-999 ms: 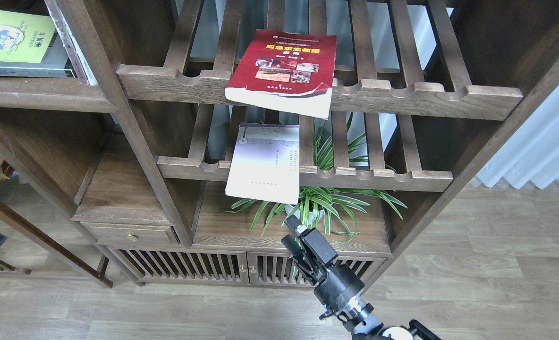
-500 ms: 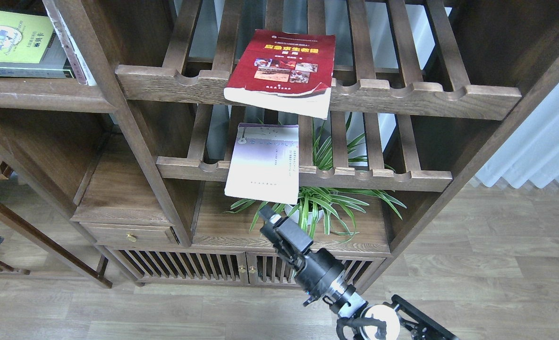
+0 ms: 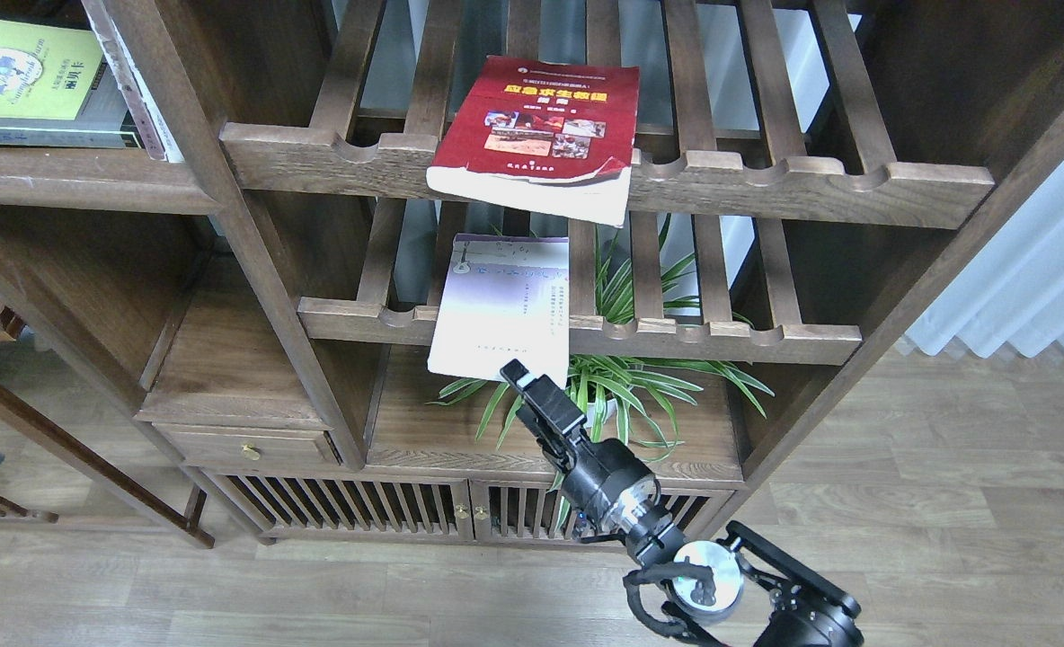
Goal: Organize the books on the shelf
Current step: 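Reach the right gripper to the white book on the middle shelf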
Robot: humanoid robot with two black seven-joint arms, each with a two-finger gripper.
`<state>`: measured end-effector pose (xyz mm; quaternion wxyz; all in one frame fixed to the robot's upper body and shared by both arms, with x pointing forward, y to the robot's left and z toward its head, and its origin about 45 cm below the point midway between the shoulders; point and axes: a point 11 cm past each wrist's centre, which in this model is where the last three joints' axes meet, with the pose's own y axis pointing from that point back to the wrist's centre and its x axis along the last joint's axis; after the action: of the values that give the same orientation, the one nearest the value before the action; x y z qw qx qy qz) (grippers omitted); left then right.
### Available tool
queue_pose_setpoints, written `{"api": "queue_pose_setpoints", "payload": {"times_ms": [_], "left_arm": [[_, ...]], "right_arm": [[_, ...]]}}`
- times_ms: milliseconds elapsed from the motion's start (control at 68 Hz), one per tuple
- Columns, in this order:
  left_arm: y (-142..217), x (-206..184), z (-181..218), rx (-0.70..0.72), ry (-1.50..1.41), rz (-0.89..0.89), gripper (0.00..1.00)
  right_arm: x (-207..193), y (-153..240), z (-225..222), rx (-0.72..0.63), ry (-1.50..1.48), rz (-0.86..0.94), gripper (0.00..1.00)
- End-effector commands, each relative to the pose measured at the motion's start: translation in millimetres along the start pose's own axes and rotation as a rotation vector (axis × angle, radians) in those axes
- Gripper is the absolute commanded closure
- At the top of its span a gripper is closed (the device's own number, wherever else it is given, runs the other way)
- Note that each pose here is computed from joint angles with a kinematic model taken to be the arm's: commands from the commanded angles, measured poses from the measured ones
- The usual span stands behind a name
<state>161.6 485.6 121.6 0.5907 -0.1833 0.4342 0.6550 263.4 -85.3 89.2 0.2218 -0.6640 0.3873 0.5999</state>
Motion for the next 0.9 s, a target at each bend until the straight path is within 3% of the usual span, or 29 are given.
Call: {"api": "queue_pose_setpoints", "payload": {"times_ms": [0,220,470,573,705,823,882], "left_arm": [[0.9,1.1,1.9,-0.004,-0.001,0.004,0.03],[1.2,1.2,2.8,-0.007,-0.001,0.004,0.03],[2.2,1.1,6.2,-0.019,0.007,0.001,0.03],[2.3,0.9,7.3,-0.019,0.005,0.0,0.03],[2.8,1.1,7.3,-0.021,0.009,0.0,0.03],[4.2,1.4,11.0,-0.033,0.008,0.001,0.03],[3.9,0.9,11.9,-0.036,0.01,-0.001,0.03]], "right_arm": [[-0.1,-1.1,3.8,-0.009,0.006,0.007,0.01],[-14.1,-16.2,-12.2,0.011,-0.006,-0.014,0.16],[-8.5,-21.4,-21.3,0.03,0.006,0.056,0.2],[-10.6,-22.1,-29.3,0.05,-0.008,0.044,0.41],[-12.5,-24.0,-33.6,0.057,-0.008,0.041,0.48],[-8.3,-23.1,-38.8,0.077,-0.013,0.052,0.71],[-6.8,-22.8,-41.0,0.083,-0.016,0.056,0.75]]}}
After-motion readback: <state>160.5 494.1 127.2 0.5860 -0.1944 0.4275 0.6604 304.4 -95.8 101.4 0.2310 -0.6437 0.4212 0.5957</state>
